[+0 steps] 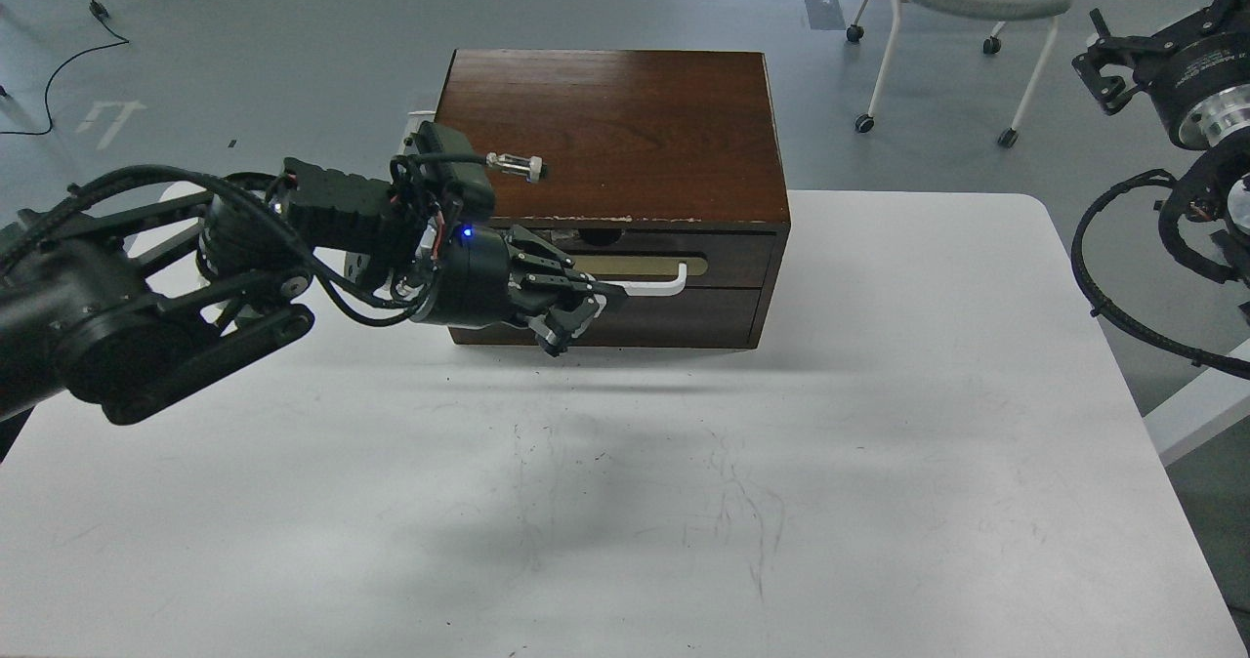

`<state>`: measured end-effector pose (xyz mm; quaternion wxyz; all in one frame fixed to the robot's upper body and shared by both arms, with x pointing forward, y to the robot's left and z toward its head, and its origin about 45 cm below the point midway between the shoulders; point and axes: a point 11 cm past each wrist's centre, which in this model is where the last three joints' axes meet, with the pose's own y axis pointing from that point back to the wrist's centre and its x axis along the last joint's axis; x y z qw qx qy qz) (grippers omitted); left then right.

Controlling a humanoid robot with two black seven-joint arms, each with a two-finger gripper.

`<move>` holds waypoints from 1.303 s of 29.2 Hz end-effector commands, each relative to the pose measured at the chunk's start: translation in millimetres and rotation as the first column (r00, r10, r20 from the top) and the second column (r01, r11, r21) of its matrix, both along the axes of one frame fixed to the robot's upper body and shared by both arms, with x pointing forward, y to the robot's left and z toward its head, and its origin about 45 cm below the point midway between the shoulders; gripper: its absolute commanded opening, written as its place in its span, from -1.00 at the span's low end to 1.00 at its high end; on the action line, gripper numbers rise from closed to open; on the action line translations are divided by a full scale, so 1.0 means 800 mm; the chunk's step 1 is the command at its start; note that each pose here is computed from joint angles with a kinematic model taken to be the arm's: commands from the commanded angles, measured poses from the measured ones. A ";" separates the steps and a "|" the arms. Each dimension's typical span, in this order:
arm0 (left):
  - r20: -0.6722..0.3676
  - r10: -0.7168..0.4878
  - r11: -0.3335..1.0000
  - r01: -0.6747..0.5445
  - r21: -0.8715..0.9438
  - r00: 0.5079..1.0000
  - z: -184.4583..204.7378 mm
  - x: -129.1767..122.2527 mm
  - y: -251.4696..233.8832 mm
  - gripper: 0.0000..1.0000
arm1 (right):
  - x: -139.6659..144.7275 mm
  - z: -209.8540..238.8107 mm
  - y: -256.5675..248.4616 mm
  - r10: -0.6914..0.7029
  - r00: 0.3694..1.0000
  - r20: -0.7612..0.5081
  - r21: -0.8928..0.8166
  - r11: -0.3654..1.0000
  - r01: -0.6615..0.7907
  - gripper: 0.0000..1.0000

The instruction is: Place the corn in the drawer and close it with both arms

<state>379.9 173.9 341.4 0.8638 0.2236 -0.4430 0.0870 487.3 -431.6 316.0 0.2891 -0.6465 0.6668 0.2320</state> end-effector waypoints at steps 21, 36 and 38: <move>-0.861 0.139 -0.359 -0.785 -0.504 0.489 -0.068 0.121 0.354 0.91 | -0.003 -0.048 0.056 0.128 0.992 -0.003 0.084 0.988 -0.127 1.00; -0.940 0.015 -0.390 -0.864 -0.319 0.341 -0.175 0.092 0.324 0.95 | -0.032 -0.139 0.080 0.079 0.997 0.014 0.347 0.934 -0.078 1.00; -0.944 0.012 -0.392 -0.867 -0.308 0.330 -0.183 0.088 0.323 0.95 | -0.037 -0.148 0.075 0.053 0.998 0.015 0.372 0.927 -0.055 1.00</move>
